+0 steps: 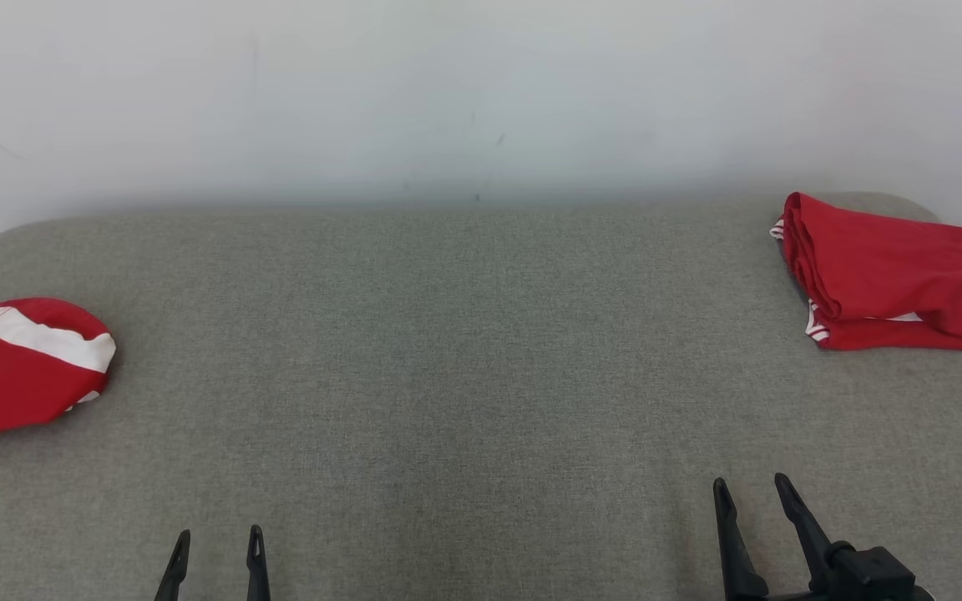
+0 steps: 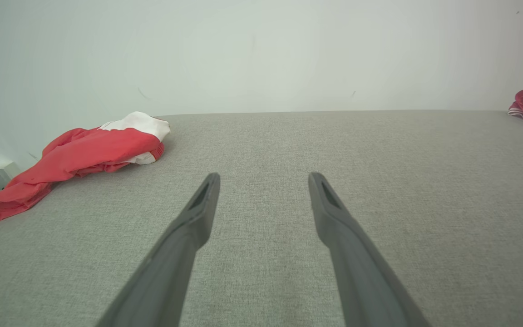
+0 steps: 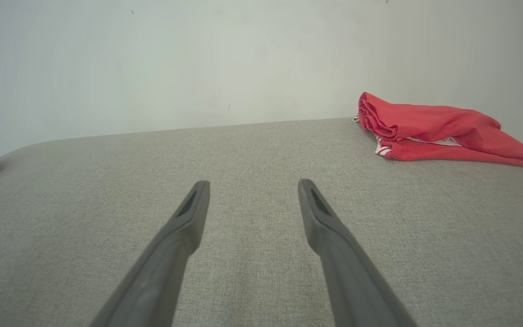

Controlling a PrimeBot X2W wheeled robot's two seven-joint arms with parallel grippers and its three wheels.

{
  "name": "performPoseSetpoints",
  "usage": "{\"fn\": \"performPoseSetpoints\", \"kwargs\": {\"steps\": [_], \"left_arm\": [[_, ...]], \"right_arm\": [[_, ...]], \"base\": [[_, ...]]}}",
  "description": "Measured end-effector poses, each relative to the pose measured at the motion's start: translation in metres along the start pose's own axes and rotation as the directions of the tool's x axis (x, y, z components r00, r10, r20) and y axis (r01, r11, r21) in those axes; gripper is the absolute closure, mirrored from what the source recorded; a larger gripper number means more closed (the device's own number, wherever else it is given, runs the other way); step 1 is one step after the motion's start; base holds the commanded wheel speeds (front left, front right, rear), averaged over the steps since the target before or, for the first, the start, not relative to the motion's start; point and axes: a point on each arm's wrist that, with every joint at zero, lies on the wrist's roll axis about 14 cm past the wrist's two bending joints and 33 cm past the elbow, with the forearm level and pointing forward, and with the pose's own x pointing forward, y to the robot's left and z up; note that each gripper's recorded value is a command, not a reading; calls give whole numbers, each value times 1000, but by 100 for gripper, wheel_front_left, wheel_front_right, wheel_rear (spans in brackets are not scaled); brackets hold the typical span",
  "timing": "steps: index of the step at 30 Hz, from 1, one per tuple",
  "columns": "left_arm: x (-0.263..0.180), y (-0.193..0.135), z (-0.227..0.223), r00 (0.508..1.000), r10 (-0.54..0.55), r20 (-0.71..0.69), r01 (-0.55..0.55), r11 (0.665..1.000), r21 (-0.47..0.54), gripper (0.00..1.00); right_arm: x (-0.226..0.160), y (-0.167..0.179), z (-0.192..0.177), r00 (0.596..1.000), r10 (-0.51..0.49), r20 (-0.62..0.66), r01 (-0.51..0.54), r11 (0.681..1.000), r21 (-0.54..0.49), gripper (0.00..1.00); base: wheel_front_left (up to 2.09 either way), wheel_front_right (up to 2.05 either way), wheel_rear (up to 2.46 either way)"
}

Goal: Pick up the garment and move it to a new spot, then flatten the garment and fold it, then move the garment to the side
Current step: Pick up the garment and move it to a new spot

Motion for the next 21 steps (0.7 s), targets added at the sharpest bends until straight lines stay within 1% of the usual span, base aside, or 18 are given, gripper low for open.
{"fn": "performPoseSetpoints", "kwargs": {"steps": [7,12,14,21], "left_arm": [[-3,6,1,1000,22,2,-22,1000,-5,0],[-7,15,2,999,53,7,-53,999,-12,0],[-11,21,2,997,72,7,-72,997,-13,0],[-31,54,-2,981,195,-6,-195,980,-43,0]], "right_arm": [[0,2,-3,1000,8,-9,-8,1000,-1,0],[3,10,-5,999,32,-15,-32,999,-2,0],[6,14,-5,999,48,-17,-48,999,-2,0],[15,38,-12,992,123,-38,-123,992,0,0]], "base": [[0,0,0],[0,0,0],[0,0,0],[0,0,0]]}}
